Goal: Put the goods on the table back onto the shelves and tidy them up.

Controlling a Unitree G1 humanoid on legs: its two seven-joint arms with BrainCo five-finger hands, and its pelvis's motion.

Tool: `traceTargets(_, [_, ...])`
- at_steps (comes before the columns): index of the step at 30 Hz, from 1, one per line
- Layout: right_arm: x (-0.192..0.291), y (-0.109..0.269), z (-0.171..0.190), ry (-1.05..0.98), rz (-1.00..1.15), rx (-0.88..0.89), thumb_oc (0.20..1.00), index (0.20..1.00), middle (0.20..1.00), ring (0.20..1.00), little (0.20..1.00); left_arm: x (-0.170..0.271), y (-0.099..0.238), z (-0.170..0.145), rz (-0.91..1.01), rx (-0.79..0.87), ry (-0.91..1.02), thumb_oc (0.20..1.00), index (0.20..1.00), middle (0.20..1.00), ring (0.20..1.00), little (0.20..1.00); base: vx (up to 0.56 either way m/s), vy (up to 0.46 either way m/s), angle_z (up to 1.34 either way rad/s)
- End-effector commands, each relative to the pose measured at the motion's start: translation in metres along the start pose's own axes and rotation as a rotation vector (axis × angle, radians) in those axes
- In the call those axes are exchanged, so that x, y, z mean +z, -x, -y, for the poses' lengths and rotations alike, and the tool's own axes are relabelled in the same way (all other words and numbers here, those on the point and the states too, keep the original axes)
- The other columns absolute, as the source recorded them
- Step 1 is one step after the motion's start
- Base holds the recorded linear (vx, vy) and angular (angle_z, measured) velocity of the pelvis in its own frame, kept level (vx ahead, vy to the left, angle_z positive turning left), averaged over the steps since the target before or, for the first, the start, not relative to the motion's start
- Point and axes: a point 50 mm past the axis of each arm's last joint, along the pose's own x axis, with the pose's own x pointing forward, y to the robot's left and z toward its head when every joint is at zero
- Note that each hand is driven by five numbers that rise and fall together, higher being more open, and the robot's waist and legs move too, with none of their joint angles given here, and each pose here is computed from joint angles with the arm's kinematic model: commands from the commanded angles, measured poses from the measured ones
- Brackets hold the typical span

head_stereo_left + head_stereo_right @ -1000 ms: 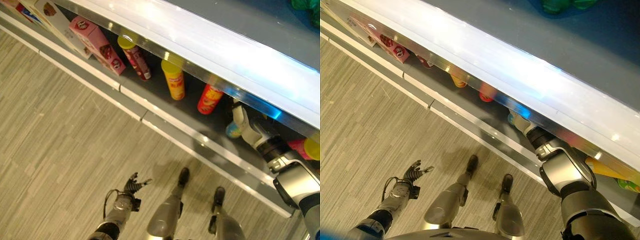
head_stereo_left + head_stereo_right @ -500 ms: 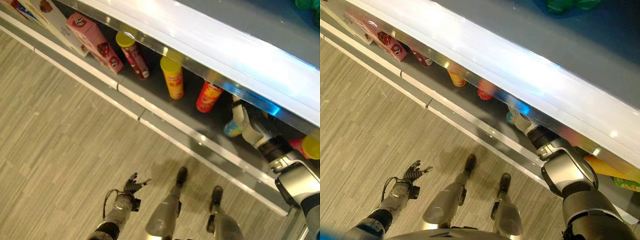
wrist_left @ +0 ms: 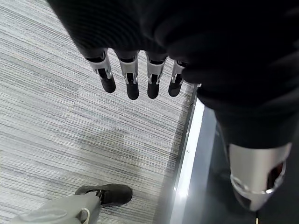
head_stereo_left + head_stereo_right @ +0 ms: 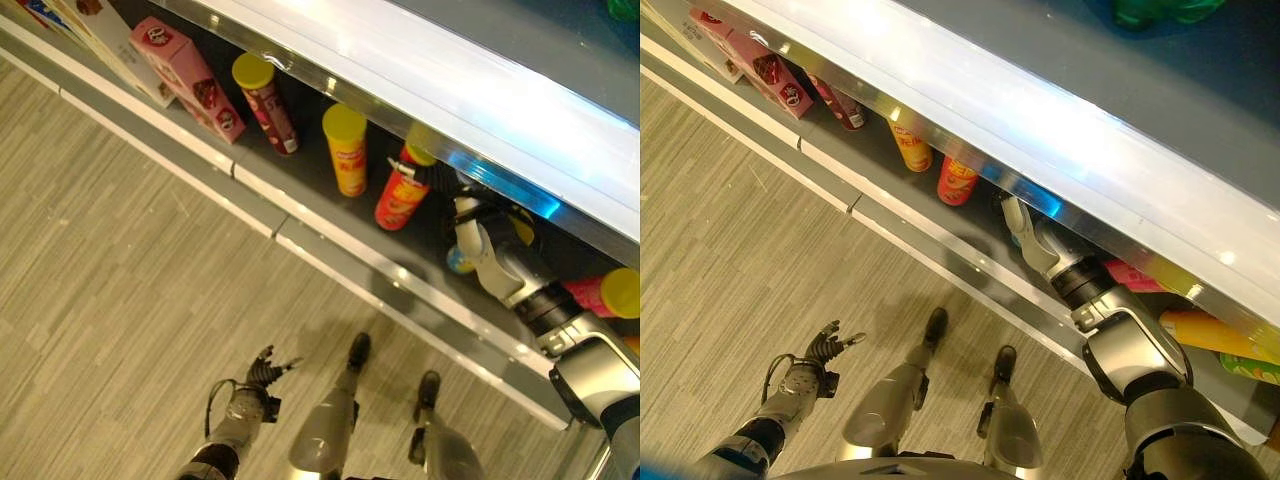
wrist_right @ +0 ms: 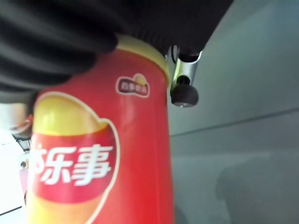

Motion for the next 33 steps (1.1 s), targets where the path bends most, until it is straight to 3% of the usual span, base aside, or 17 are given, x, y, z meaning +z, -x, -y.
traceTargets(1, [0.024,-0.01,0.008,-0.04,0.113,-0.055,0.2,0.2,0.2,0.2,0.2,-0.002,-0.001,-0.009,-0.003,0.041,0.002,1.0,1.0,1.0,1.0,1.0,0.0,0.0,0.0])
traceTargets(13, [0.026,-0.004,-0.01,-0.022,0.103,0.028,0.2,0.2,0.2,0.2,0.2,0.003,-0.003,-0.004,0.007,0.043,0.014,1.0,1.0,1.0,1.0,1.0,0.0,0.0,0.0])
traceTargets(33, [-0.002,-0.033,0.015,0.113,0.002,-0.102,0.2,0.2,0.2,0.2,0.2,0.015,-0.006,-0.007,0.041,0.063,0.034,1.0,1.0,1.0,1.0,1.0,-0.01,0.01,0.0])
